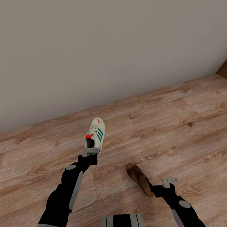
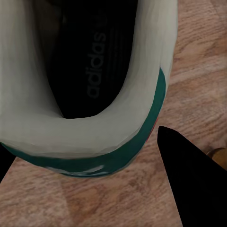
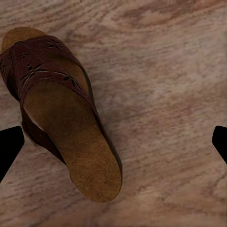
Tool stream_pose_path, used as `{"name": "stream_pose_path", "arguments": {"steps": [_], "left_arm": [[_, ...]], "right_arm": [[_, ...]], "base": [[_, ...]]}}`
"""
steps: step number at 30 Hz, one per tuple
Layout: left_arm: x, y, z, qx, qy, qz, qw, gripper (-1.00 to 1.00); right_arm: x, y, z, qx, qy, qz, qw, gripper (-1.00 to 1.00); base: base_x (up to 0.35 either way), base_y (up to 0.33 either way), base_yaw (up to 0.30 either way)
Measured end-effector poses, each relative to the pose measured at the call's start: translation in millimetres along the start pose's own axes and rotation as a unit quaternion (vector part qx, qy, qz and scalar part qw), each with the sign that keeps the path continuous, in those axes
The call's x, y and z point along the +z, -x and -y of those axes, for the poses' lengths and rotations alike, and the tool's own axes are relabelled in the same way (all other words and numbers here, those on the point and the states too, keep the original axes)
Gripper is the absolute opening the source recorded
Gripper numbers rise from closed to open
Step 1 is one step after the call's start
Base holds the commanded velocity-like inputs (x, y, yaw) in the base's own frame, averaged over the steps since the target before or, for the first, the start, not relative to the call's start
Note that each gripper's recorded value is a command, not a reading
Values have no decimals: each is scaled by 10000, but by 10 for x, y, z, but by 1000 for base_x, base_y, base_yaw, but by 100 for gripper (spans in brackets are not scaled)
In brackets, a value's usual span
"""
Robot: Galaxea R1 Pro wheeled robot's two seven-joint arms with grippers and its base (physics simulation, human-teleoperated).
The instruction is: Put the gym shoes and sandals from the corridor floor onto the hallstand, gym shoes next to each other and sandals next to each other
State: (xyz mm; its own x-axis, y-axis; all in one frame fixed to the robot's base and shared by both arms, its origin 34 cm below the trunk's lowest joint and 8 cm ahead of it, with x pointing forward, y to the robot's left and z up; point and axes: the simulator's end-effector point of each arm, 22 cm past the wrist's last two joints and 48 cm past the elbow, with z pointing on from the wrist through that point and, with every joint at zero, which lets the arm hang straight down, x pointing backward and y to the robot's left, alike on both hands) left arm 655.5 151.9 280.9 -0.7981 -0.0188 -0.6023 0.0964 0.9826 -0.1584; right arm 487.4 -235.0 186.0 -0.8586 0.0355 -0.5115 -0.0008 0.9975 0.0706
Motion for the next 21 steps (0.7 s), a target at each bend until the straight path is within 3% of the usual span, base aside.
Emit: {"name": "stream_pose_path", "arguments": {"steps": [16,21], "left_arm": [[-2,-3,0,-2,-4,-15,10000,-100],[-2,-3,0,-2,-3,-15,10000,-100]], "right_arm": [[7,-95,67,-166,-35,-121,9998,100],[29,-434,-89,-185,373,-491,9979,100]], "base": [[0,0,0],[0,0,0]]}}
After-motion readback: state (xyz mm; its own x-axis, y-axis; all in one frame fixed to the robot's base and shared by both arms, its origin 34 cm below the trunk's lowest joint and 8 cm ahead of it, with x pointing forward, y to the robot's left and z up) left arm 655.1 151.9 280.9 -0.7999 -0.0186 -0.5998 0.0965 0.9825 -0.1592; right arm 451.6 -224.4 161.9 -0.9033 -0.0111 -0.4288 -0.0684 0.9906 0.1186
